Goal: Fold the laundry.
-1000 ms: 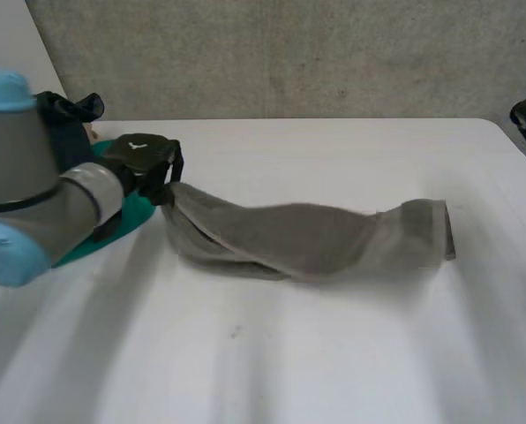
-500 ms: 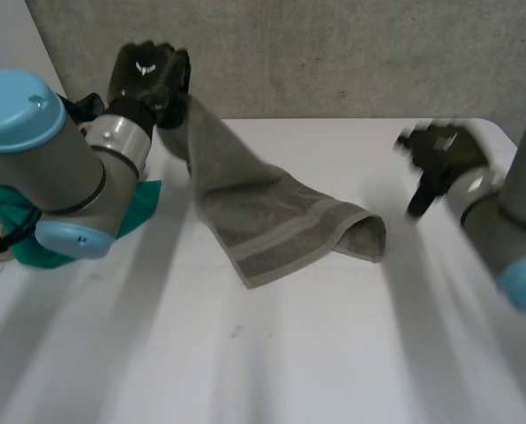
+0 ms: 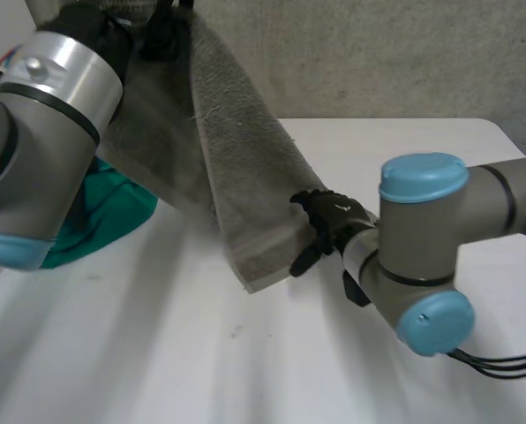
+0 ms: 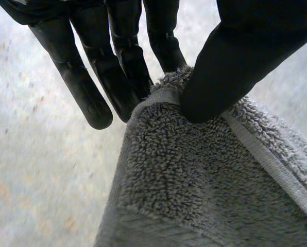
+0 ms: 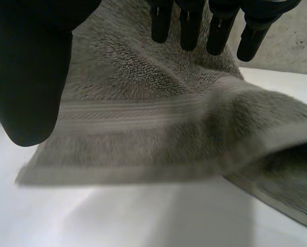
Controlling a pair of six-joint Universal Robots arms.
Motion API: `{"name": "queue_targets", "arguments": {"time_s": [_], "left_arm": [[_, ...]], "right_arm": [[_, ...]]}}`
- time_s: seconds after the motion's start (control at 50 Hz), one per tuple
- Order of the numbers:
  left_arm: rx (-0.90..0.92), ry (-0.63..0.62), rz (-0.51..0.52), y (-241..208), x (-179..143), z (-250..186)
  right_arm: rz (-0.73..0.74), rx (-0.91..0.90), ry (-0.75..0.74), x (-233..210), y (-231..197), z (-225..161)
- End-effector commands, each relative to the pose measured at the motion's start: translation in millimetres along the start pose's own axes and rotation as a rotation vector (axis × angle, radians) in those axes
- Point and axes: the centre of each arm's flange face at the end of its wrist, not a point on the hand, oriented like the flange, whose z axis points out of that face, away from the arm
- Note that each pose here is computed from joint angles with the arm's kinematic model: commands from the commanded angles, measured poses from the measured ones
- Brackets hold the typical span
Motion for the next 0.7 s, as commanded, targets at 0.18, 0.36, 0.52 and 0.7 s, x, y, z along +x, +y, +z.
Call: {"name": "queue_targets", "arguments": {"time_s": [0.18, 0.36, 0.52, 0.7], "left_arm": [[0.055, 0.097, -0.047, -48.7, 30.6, -34.6], [-0.020, 0.091, -0.023, -23.9, 28.4, -37.0], [-0.177, 0.003, 0.052, 30.1, -6.9, -39.1], [-0.416, 0.042, 0.040, 107.3, 4.1, -66.4]], "right_arm": [[0.114, 0.026, -0.230, -62.9, 5.1, 17.0], [0.008, 0.027, -0.188, -51.4, -2.6, 6.9], [-0.502, 0.147, 0.063, 28.5, -73.6, -3.9], [-0.734, 0.134, 0.068, 39.4, -66.7, 13.6]]}}
